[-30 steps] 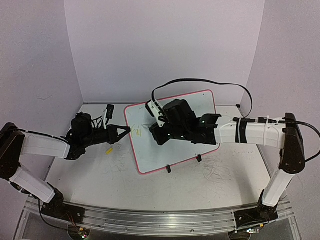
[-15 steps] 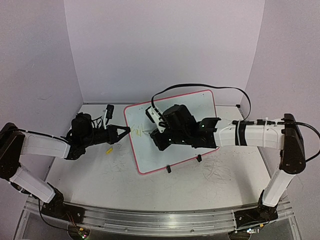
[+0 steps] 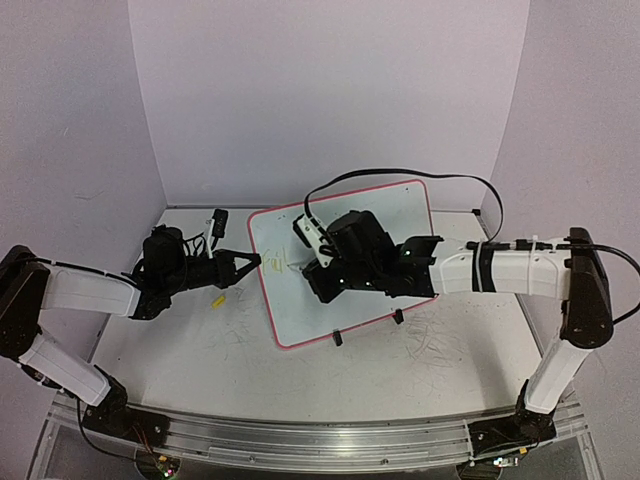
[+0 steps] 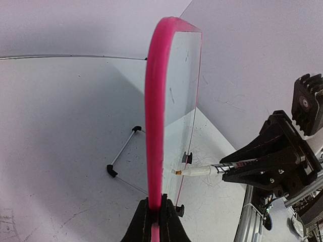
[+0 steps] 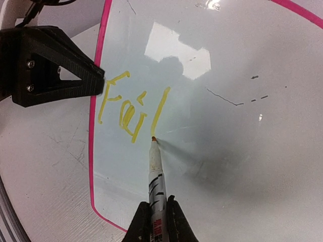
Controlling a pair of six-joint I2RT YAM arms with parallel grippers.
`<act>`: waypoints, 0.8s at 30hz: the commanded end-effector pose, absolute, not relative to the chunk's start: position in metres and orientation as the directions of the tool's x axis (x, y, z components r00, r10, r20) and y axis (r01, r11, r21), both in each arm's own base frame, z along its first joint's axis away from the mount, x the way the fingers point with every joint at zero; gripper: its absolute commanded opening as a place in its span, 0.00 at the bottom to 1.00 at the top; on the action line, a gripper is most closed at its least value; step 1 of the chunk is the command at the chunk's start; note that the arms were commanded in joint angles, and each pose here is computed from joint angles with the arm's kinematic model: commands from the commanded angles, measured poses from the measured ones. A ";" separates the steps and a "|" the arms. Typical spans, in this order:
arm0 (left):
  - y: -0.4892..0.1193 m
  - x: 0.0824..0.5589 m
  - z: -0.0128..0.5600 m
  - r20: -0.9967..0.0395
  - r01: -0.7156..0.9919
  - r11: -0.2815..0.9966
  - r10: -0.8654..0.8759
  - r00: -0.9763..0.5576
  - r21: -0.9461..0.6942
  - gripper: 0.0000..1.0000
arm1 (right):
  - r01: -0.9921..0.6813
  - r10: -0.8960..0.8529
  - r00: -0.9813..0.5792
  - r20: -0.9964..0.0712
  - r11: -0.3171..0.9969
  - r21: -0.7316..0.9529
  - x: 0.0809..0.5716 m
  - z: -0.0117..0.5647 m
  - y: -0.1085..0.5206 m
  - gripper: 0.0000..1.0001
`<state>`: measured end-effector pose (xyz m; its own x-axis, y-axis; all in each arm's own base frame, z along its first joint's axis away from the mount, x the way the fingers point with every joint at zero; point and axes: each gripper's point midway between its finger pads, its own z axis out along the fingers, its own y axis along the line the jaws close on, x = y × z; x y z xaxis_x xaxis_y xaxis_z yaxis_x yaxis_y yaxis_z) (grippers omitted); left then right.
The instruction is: Write a sentence on the whiteboard
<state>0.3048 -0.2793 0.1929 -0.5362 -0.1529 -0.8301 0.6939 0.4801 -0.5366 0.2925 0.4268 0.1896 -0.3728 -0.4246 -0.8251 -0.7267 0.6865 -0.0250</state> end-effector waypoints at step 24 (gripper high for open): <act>-0.282 0.299 0.220 -0.867 0.752 0.439 -0.166 -0.469 -0.491 0.00 | -0.748 -0.337 -0.323 -0.884 0.663 0.020 0.299 0.236 0.447 0.00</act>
